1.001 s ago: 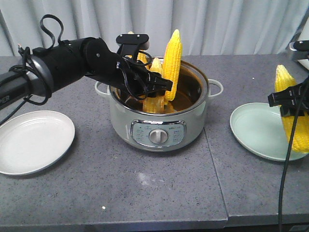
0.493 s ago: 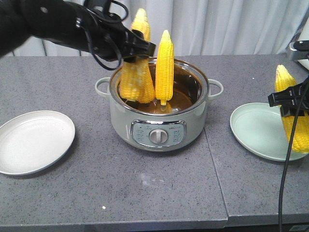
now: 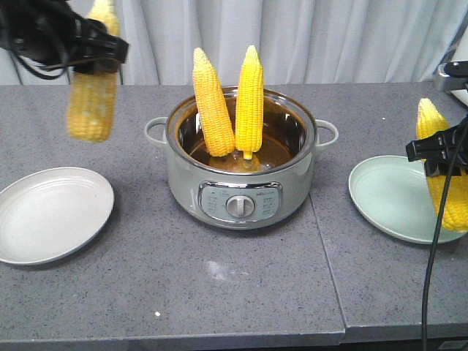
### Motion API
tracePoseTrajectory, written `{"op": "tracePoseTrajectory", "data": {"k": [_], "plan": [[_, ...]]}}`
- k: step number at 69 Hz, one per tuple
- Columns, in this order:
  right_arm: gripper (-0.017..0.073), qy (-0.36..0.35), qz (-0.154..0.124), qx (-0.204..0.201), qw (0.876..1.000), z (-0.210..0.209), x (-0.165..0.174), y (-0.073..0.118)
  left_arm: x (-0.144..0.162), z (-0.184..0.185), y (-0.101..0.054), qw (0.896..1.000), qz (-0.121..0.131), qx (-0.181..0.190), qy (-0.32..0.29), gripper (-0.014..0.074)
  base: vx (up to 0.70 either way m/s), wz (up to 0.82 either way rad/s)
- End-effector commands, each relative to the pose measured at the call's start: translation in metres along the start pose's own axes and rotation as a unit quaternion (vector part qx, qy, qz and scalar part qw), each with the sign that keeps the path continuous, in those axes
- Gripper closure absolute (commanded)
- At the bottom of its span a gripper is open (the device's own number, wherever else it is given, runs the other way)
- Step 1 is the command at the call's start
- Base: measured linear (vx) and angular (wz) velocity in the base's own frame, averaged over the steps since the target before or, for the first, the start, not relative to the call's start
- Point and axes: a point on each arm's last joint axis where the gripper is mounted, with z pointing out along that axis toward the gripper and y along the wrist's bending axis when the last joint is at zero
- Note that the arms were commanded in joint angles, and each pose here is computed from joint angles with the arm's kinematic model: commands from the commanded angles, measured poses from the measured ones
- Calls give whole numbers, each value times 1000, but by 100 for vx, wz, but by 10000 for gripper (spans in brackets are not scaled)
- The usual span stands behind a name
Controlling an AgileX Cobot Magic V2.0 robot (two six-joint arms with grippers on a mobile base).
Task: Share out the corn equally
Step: 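Lift the pale corn cob out toward the cream plate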
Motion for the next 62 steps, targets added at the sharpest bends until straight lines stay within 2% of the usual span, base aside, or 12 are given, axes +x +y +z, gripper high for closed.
{"op": "tracePoseTrajectory", "data": {"k": [1,18,23,32,46,62], "plan": [[300,-52,-4,7,999,-20,-8,-4,-4,-34,10,998,-14,-25,-56,421,0,0],[300,-52,-4,7,999,-20,-8,-4,35,-41,31,996,-35,-65,-56,421,0,0],[300,-52,-4,7,999,-20,-8,-4,50,-41,36,995,-49,-71,-52,421,0,0],[300,-52,-4,7,999,-20,-8,-4,77,-35,42,994,-63,-82,-20,421,0,0],[300,-52,-4,7,999,-20,-8,-4,117,-20,46,993,-70,-88,25,421,0,0],[300,-52,-4,7,999,-20,-8,-4,141,-14,44,994,-66,-85,5,421,0,0]]}}
